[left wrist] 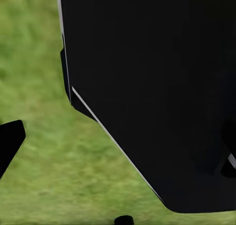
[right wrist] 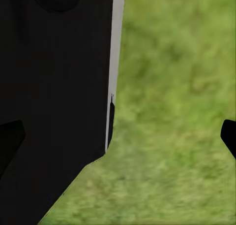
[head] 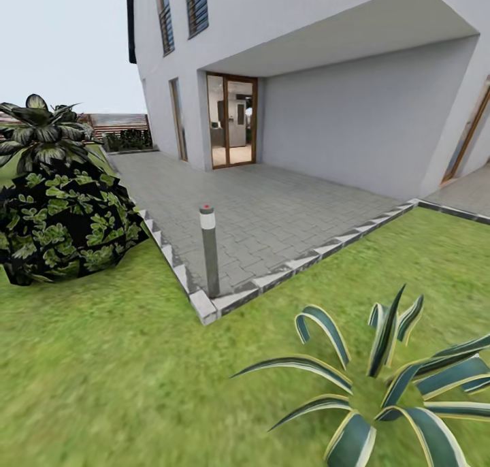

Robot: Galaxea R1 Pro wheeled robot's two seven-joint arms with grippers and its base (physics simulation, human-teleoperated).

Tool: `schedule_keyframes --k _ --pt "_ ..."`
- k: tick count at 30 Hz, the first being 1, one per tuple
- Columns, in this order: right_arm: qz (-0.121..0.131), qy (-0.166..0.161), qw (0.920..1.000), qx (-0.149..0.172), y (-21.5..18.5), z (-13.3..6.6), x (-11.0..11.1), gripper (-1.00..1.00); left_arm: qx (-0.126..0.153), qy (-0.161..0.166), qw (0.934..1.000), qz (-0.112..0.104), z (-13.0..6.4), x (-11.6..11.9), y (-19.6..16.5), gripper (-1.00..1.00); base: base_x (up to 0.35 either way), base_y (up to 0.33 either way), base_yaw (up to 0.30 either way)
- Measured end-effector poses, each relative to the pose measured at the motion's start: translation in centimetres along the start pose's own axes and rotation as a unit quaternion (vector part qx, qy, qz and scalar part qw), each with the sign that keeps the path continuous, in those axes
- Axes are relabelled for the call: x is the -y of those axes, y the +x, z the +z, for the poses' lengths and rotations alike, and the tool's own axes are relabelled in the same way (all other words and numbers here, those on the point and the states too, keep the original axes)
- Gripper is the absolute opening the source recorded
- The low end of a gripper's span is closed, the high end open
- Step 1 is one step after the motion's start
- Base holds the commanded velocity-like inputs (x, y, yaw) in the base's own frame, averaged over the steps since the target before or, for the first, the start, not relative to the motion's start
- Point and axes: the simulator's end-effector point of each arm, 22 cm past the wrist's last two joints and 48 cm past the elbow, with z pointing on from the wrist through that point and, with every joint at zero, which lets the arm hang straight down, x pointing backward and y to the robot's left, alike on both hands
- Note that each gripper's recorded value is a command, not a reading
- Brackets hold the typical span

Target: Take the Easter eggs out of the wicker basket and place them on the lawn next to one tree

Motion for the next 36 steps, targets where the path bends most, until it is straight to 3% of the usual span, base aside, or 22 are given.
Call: schedule_keyframes --k 18,36 --pt "0.000 0.000 1.0000 0.000 -0.01 0.00 -0.02 1.00 0.000 0.000 1.0000 0.000 -0.01 -0.04 0.00 1.00 0.129 0.333 0.005" --pt "0.000 0.000 1.0000 0.000 -0.01 0.00 -0.02 1.00 0.000 0.000 1.0000 0.000 -0.01 -0.04 0.00 1.00 0.123 0.333 0.096"
